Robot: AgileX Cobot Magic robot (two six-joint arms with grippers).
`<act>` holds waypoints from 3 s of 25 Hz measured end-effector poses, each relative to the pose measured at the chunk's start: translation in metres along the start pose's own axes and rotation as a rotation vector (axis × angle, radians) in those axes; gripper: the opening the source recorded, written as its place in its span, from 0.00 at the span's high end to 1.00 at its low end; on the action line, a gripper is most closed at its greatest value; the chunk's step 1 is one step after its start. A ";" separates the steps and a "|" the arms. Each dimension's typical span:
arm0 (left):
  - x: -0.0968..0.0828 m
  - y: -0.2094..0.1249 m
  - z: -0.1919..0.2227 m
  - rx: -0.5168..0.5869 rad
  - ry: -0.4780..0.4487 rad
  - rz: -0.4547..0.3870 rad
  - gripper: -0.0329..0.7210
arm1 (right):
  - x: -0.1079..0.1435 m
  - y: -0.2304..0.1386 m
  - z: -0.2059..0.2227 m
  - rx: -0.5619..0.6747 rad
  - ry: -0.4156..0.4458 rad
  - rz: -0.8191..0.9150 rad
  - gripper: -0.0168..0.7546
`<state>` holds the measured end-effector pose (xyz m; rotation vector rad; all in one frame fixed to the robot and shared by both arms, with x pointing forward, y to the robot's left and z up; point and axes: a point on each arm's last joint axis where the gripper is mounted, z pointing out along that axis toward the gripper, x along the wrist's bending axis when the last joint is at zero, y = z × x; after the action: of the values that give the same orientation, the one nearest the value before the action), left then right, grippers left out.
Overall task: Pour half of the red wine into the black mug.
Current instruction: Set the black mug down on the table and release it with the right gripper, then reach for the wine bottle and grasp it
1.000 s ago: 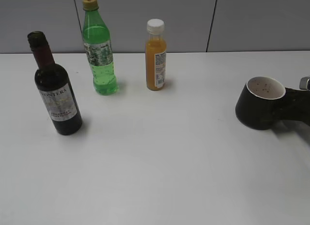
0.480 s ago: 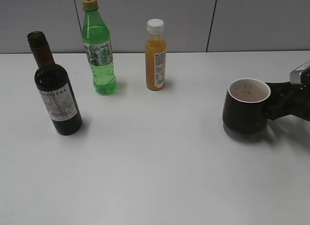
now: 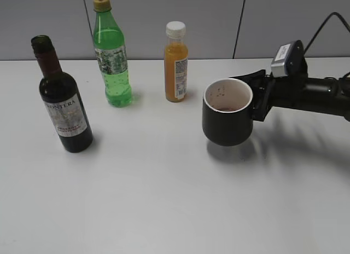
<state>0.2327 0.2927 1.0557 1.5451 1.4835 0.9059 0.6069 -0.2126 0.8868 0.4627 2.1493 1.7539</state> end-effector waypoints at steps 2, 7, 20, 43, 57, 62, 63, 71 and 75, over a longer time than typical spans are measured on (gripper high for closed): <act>0.000 0.000 0.000 0.000 0.000 0.000 0.18 | 0.000 0.002 0.013 0.013 0.078 -0.008 0.87; 0.000 0.000 0.000 0.000 0.000 0.000 0.18 | 0.012 0.004 0.045 0.018 0.198 -0.040 0.87; 0.000 0.000 0.000 0.000 0.000 0.000 0.18 | 0.034 -0.028 0.075 0.029 0.230 0.024 0.87; 0.000 0.000 0.000 0.000 0.000 0.000 0.18 | 0.032 -0.033 0.071 0.009 0.239 0.028 0.75; 0.000 0.000 0.000 0.000 0.000 0.000 0.18 | 0.001 -0.048 0.030 0.027 0.138 0.085 0.64; 0.000 0.000 0.000 0.000 0.000 0.000 0.18 | -0.026 -0.053 0.004 0.004 0.002 0.151 0.40; 0.000 0.000 0.000 0.000 0.000 0.000 0.18 | -0.033 -0.053 -0.003 -0.007 -0.041 0.165 0.35; 0.000 0.000 0.000 0.000 0.000 0.000 0.18 | -0.085 -0.044 -0.041 -0.150 -0.502 0.193 0.26; 0.000 0.000 0.000 0.000 0.000 0.000 0.18 | -0.104 -0.026 -0.057 -0.019 -0.728 0.201 0.20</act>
<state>0.2327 0.2927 1.0557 1.5451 1.4835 0.9059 0.6729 -0.3136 0.8772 1.1383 1.5993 1.3843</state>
